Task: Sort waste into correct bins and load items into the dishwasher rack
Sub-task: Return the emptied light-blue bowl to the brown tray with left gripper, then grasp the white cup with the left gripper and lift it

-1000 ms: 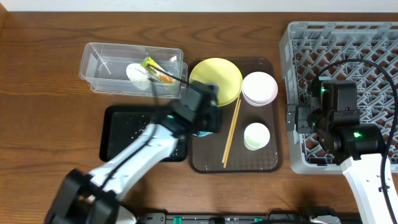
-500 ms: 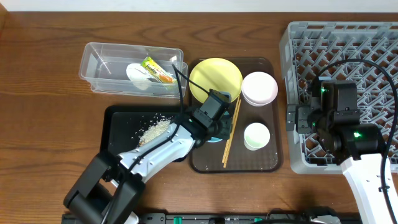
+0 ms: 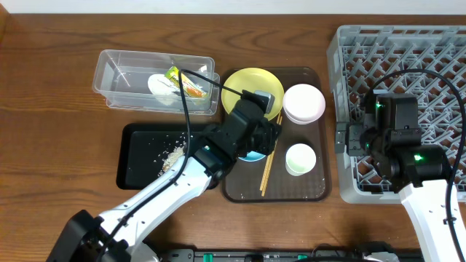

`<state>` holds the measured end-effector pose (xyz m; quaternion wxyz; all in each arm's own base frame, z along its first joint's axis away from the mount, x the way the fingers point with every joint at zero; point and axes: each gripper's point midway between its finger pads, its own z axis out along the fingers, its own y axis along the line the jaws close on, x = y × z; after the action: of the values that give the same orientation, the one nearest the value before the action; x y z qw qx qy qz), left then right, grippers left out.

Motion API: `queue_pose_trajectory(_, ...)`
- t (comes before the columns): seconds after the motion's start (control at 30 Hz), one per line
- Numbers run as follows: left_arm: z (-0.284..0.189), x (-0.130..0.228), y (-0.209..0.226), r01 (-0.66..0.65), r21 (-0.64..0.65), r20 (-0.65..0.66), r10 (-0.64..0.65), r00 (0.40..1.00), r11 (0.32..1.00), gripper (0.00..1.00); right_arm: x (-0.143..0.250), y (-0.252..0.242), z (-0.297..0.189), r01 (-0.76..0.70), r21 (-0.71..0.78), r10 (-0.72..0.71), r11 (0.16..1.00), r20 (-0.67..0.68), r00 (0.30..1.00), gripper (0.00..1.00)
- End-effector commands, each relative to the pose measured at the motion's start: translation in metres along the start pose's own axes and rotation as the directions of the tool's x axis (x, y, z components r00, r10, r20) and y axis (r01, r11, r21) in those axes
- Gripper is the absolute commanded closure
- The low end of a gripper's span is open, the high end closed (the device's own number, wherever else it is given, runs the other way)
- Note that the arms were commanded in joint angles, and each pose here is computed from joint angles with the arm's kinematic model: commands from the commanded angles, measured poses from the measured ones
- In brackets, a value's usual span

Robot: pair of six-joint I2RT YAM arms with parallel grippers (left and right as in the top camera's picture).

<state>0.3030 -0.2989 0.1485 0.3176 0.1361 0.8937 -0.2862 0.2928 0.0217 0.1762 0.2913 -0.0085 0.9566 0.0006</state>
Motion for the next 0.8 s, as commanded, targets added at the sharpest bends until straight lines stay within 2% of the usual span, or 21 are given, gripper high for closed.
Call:
queue_pose_trajectory(0.0, 0.011, 0.01, -0.012, -0.033, 0.035, -0.036, 0.034, 0.999, 0.999, 0.54, -0.006, 0.001, -0.004, -0.004, -0.005, 0.004, 1.0, 0.018, 1.0, 0.01)
queue_pose_trajectory(0.23, 0.04, 0.058, -0.024, -0.074, 0.041, -0.163, 0.08, 0.983, 0.996, 0.55, -0.006, 0.001, -0.004, -0.004, -0.005, 0.004, 1.0, 0.018, 1.0, 0.01)
queue_pose_trajectory(0.57, 0.065, 0.098, -0.014, -0.09, 0.009, -0.271, 0.089, 0.958, 0.996, 0.81, -0.006, 0.001, -0.004, -0.004, -0.005, 0.004, 1.0, 0.017, 1.0, 0.01)
queue_pose_trajectory(0.67, 0.065, 0.097, -0.014, -0.089, 0.008, -0.27, 0.088, 0.959, 0.996, 0.94, -0.006, 0.001, -0.004, -0.003, -0.005, 0.004, 1.0, 0.017, 1.0, 0.01)
queue_pose_trajectory(0.77, 0.06, 0.085, -0.011, -0.076, 0.006, -0.241, 0.075, 0.968, 0.997, 0.94, -0.006, 0.001, -0.004, -0.004, -0.004, 0.004, 1.0, 0.018, 1.0, 0.01)
